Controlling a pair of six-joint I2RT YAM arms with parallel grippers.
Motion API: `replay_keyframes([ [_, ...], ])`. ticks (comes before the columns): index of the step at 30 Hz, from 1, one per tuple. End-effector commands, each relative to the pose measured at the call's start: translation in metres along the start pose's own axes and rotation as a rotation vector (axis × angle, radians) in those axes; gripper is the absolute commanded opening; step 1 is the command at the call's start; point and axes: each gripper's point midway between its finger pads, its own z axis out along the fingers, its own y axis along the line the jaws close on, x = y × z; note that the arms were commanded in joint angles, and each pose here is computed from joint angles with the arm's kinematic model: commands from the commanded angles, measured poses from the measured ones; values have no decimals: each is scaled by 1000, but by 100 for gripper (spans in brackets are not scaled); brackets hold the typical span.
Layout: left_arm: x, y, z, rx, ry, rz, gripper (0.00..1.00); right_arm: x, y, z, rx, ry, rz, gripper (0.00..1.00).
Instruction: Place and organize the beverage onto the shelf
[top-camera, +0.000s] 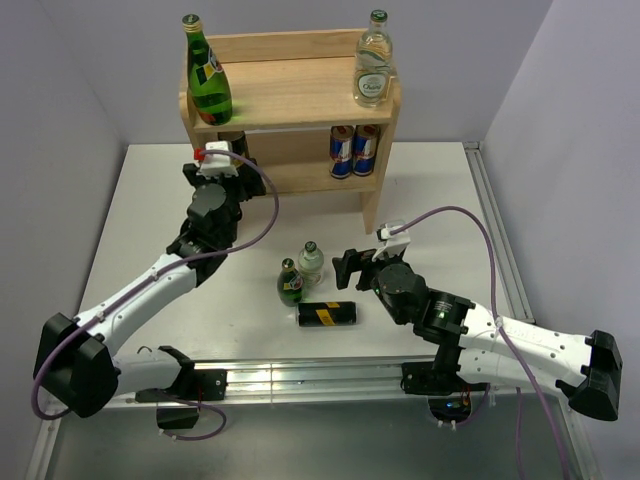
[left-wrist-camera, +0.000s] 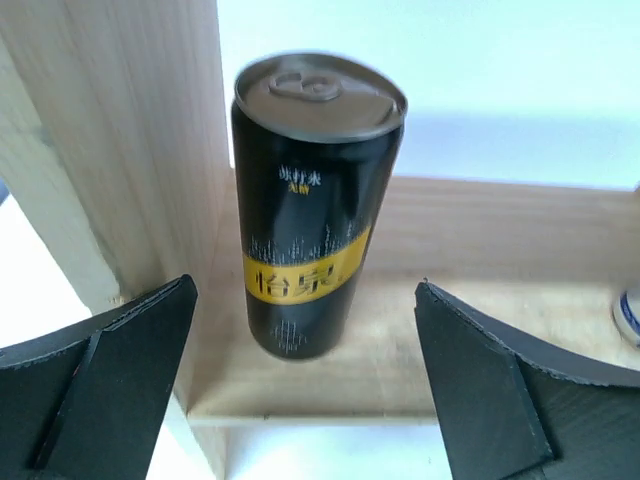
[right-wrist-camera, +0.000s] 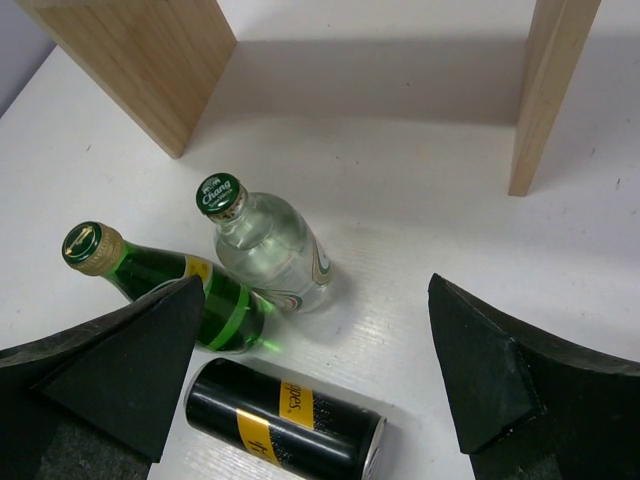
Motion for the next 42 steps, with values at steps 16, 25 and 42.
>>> replay_keyframes([
  [16,-47,-112,-108,715,142,88,99,-13,0,-7,-14,-25,53,100],
  [25,4,-171,-148,1079,385,280,98,-38,-31,-28,93,-88,54,100],
  [42,118,-200,-220,1132,821,496,91,-69,-84,-63,311,-186,171,100],
])
